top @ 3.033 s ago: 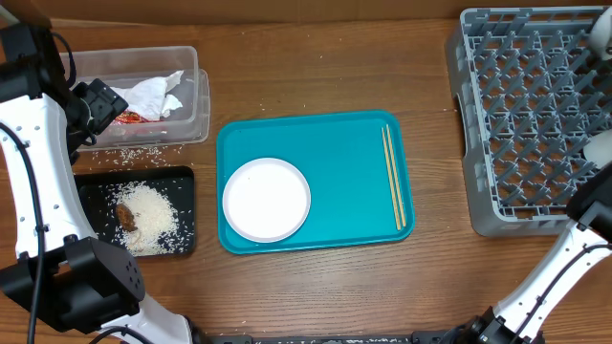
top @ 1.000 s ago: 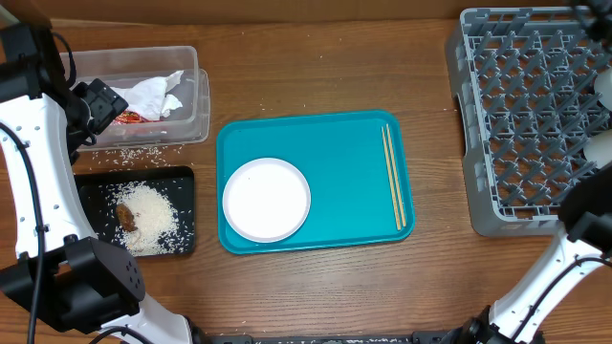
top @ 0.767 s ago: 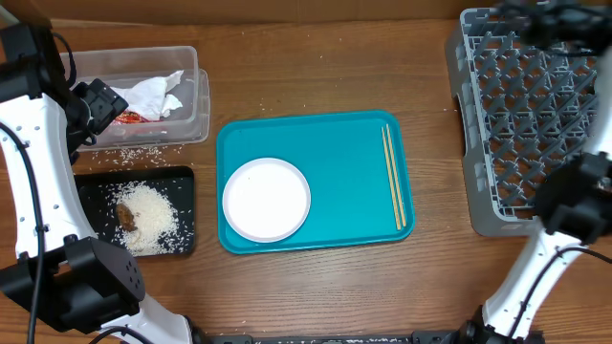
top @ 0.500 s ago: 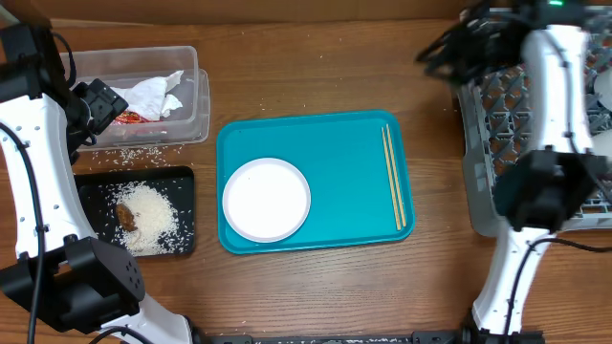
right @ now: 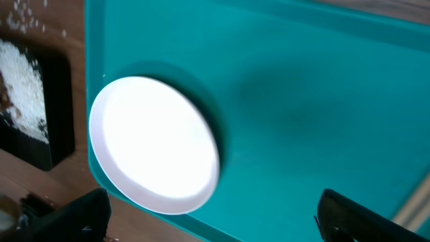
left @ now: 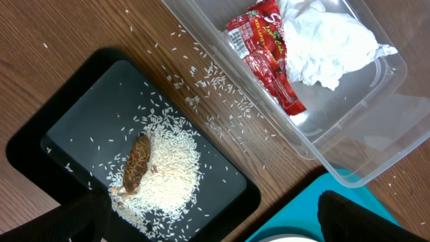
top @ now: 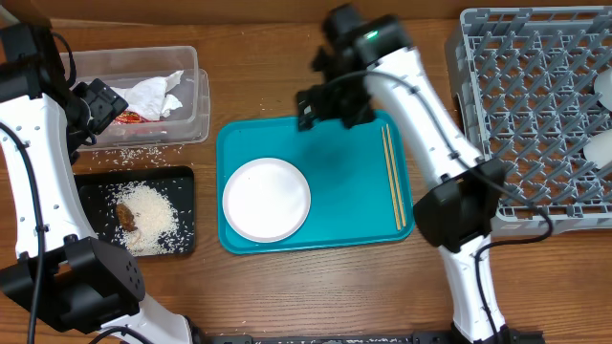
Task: Sort waste into correct bins and load items into the dishwasher
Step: 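Move the right gripper back over the white plate on the teal tray, then grasp the white plate rim with the right gripper and lift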
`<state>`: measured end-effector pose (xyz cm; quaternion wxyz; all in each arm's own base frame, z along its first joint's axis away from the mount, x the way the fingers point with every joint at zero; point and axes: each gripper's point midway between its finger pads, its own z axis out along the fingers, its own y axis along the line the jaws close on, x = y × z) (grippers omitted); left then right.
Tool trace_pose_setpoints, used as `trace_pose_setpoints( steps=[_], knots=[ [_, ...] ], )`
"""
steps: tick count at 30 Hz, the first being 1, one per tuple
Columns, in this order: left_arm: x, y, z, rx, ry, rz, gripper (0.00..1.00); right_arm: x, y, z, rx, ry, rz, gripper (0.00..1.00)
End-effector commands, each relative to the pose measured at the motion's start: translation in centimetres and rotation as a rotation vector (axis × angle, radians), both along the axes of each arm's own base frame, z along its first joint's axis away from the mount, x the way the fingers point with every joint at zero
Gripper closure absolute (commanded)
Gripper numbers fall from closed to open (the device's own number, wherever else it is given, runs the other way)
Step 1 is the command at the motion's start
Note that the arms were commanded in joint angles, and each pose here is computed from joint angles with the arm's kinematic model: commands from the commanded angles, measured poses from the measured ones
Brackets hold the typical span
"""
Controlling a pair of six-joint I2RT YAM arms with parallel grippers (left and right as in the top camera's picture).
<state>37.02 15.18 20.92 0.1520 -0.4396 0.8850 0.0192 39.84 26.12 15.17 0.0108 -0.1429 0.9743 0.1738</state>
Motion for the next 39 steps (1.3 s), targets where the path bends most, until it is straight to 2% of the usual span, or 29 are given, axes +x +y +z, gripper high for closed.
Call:
trace_pose_setpoints(
  steps=[1, 3, 5, 11, 18, 23, 26, 28, 30, 34, 39],
  knots=[
    [0.0, -0.1, 0.7, 0.014, -0.016, 0.001, 0.00, -1.9, 2.5, -1.6, -0.079, -0.033, 0.065, 0.10],
    [0.0, -0.1, 0.7, 0.014, -0.016, 0.002, 0.00, -2.7, 3.1, -3.1, -0.137, -0.031, 0.053, 0.21],
    [0.0, -0.1, 0.7, 0.014, -0.016, 0.001, 0.00, -3.7, 3.8, -4.7, -0.162, -0.013, 0.062, 0.28],
    [0.0, -0.1, 0.7, 0.014, -0.016, 0.001, 0.00, -6.7, 4.4, -9.2, -0.222, 0.072, 0.043, 0.31],
    [0.0, -0.1, 0.7, 0.014, -0.016, 0.001, 0.00, -8.4, 2.8, -12.8, -0.293, 0.132, 0.002, 0.32],
    [0.0, -0.1, 0.7, 0.014, -0.016, 0.001, 0.00, -9.5, 2.4, -14.3, -0.298, 0.177, -0.023, 0.48],
    [0.0, -0.1, 0.7, 0.014, -0.016, 0.001, 0.00, -9.6, 2.5, -14.4, -0.293, 0.186, -0.026, 0.64],
    [0.0, -0.1, 0.7, 0.014, -0.016, 0.002, 0.00, -9.6, 2.5, -14.3, -0.291, 0.185, -0.025, 0.77],
    [0.0, -0.1, 0.7, 0.014, -0.016, 0.002, 0.00, -9.3, 2.5, -13.8, -0.288, 0.181, -0.026, 0.94],
    [0.0, -0.1, 0.7, 0.014, -0.016, 0.002, 0.00, -7.5, 1.4, -11.5, -0.286, 0.167, -0.056, 0.96],
    [0.0, -0.1, 0.7, 0.014, -0.016, 0.001, 0.00, -2.2, -3.8, -6.4, -0.396, 0.026, -0.170, 0.96]
  ],
)
